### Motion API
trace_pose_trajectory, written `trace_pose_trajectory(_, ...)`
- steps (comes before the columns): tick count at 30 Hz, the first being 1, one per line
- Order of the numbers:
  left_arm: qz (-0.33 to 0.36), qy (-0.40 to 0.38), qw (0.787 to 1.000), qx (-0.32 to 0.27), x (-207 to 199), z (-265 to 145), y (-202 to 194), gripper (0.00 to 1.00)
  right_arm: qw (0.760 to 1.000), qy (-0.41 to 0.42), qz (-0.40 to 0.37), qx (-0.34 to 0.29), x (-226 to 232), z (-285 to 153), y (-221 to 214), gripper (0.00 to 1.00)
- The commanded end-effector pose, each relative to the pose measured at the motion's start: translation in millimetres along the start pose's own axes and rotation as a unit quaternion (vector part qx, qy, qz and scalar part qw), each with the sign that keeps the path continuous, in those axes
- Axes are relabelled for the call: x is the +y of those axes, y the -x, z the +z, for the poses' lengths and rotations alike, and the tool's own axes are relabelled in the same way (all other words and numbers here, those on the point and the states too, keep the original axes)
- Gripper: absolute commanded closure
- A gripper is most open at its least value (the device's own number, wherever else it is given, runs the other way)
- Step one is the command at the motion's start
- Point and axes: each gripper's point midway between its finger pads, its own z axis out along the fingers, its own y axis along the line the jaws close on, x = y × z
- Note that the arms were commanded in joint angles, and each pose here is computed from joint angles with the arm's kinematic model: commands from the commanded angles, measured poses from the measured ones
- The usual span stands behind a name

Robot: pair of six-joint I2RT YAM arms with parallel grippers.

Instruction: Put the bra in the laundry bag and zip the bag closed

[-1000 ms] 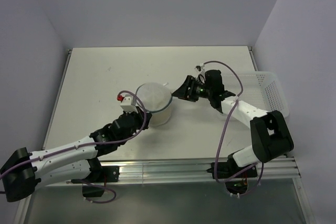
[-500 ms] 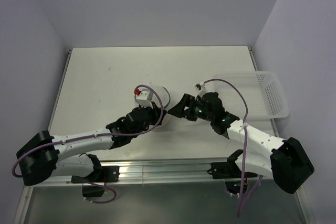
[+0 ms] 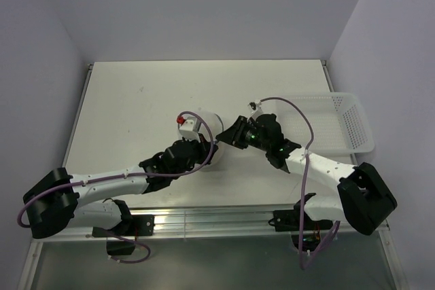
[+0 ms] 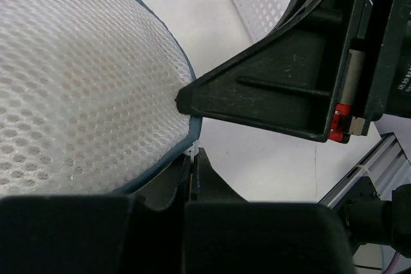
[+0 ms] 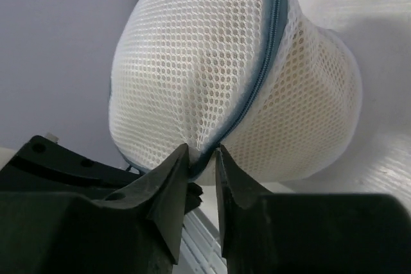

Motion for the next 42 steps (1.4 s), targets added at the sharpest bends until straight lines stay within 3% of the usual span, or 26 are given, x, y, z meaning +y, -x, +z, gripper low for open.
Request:
trace_pose_trajectory(1, -0.005, -0.025, 1.0, -0.01, -13, 0, 7, 1.0, 0.999, 0.036, -0.007, -0.029, 27, 6, 21, 0.72)
trace_pose_trajectory(5, -0.003, -0.013, 1.0, -0.014, -7, -4, 8, 1.0, 0.999, 0.032, -0.013, -0.039, 27, 6, 26, 0.95)
trace_pose_trajectory(7, 0.001, 0.002, 1.0, -0.009, 1, -5, 4, 1.0, 0.999, 0.023, -0.016, -0.039, 22, 7, 28, 1.0)
trace_pose_trajectory(19, 0.018, 0.129, 0.991, -0.012, 79, -39, 3, 1.0, 0.996, -0.016, -0.074, -0.05, -21, -7, 83, 1.0)
trace_pose_trajectory(27, 0.015, 0.135, 0.99, -0.037, 82, -53, 24, 1.0, 0.995, -0.024, -0.098, -0.019, -19, 10, 103, 1.0)
trace_pose_trajectory(30, 0.004, 0.101, 0.994, -0.028, 67, -46, 21, 1.0, 0.995, -0.024, -0.088, -0.026, -12, 12, 106, 0.63)
trace_pose_trajectory(31, -0.001, 0.085, 0.996, -0.024, 60, -40, 19, 1.0, 0.995, -0.027, -0.087, -0.027, -12, 10, 104, 0.36)
trace_pose_trajectory(34, -0.008, 0.062, 0.998, -0.025, 45, -28, 21, 1.0, 0.995, -0.026, -0.088, -0.042, -3, -4, 96, 0.13)
trace_pose_trajectory(42, -0.006, -0.019, 1.0, -0.022, -13, 4, 28, 1.0, 0.997, 0.005, -0.034, -0.074, 6, -27, 55, 0.11)
